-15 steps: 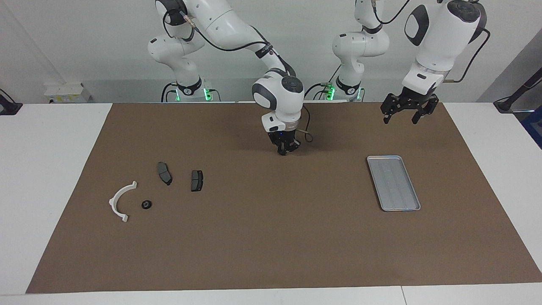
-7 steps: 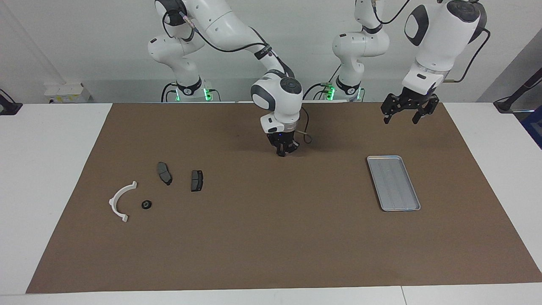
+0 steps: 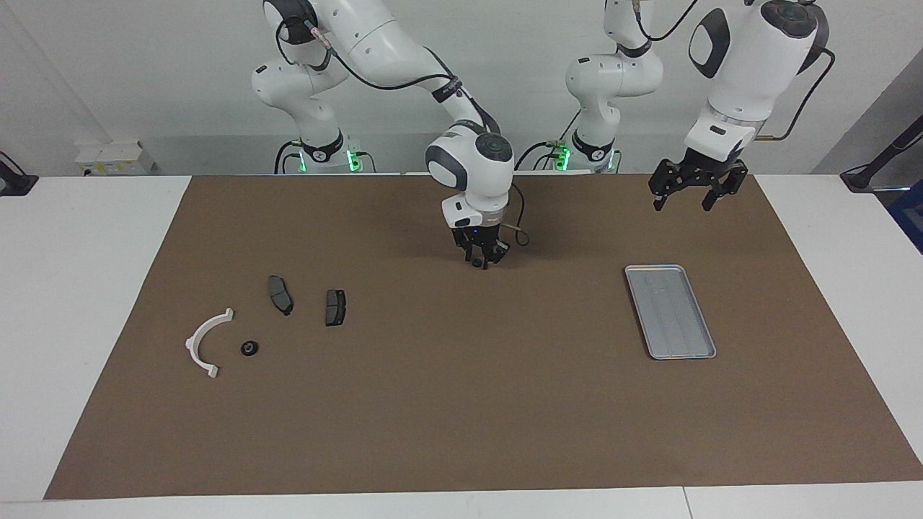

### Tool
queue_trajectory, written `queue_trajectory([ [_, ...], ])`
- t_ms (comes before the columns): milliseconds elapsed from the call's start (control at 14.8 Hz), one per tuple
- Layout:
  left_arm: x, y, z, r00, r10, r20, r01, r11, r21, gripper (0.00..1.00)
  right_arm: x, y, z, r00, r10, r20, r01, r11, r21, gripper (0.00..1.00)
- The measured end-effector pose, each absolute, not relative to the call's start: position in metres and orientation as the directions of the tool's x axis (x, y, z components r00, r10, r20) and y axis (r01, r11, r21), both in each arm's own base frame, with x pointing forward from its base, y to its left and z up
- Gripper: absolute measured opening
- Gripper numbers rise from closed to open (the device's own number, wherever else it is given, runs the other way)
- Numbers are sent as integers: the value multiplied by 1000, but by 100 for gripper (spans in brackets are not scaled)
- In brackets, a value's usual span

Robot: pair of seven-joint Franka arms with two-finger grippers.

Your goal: Pick bearing gear from pile to tray

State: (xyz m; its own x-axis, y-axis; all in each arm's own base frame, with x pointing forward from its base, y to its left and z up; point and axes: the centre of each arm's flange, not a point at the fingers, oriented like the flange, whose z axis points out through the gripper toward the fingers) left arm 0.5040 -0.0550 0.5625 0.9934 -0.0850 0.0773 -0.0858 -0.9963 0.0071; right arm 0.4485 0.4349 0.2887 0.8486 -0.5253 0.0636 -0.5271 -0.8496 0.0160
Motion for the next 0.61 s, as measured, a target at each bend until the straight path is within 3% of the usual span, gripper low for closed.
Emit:
queue_trajectory([
  [203,504,-55,563,993,-83,78,-84,-996,7,100,454,430,290,842,-536,66,-538,-843,19,93],
  [270,504,-55,563,994,-81,78,-82,-997,7,100,460,425,295,835,-546,68,-548,-836,24,100],
  [608,504,-57,563,993,-82,81,-83,-997,7,100,511,370,378,834,-542,105,-547,-837,24,100],
])
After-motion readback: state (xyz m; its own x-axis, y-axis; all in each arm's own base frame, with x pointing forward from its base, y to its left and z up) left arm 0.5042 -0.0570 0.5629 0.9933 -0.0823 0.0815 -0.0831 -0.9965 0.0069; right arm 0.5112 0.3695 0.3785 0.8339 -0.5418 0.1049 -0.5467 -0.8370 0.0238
